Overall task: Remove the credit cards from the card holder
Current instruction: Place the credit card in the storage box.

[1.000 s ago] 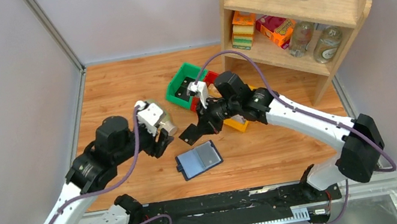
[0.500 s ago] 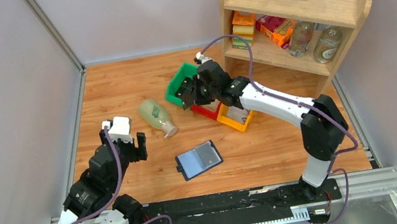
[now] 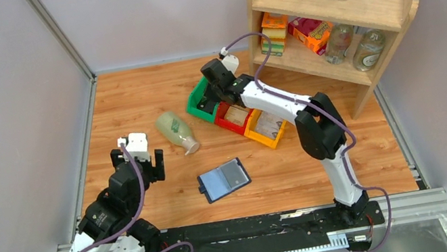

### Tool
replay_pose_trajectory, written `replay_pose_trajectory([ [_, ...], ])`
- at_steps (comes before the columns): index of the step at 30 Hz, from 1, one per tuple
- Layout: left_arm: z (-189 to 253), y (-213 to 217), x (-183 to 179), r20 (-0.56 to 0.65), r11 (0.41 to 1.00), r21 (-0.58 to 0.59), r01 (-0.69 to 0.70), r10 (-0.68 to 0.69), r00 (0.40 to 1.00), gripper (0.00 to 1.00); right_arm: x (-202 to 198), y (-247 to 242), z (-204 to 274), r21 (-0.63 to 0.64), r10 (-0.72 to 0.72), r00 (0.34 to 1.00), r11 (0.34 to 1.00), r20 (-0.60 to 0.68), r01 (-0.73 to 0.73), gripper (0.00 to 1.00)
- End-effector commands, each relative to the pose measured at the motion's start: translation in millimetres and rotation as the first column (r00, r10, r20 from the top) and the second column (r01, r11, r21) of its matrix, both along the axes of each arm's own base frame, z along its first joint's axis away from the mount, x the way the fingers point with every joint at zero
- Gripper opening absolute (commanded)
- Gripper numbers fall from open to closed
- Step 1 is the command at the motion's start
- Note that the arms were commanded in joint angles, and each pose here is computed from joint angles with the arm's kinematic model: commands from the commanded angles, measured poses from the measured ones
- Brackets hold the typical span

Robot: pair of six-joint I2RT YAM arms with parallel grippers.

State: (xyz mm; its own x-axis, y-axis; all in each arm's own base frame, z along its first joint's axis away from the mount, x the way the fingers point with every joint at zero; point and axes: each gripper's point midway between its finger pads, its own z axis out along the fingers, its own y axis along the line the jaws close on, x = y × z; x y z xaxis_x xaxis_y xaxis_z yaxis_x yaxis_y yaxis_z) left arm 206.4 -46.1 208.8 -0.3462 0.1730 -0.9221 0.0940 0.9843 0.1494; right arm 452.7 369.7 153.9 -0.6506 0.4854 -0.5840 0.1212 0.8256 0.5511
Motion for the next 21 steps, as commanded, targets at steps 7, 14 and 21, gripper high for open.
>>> replay_pose_trajectory([
  [7,7.1,4.3,3.8,0.018,0.999,-0.011,-0.039,0.039,0.999,0.88,50.5,14.3,-29.8,0.075,-0.17,0.985,0.982,-0.012,0.171,0.02],
  [14,6.8,1.3,4.2,0.013,1.0,-0.015,-0.025,0.025,1.0,0.9,52.6,19.3,-43.1,0.046,-0.135,0.991,0.99,-0.024,0.136,0.15],
  [21,6.9,-1.2,3.6,0.008,0.999,-0.034,-0.02,0.02,1.0,1.0,32.5,3.6,-16.6,0.029,-0.1,0.995,0.995,0.0,0.1,0.38],
])
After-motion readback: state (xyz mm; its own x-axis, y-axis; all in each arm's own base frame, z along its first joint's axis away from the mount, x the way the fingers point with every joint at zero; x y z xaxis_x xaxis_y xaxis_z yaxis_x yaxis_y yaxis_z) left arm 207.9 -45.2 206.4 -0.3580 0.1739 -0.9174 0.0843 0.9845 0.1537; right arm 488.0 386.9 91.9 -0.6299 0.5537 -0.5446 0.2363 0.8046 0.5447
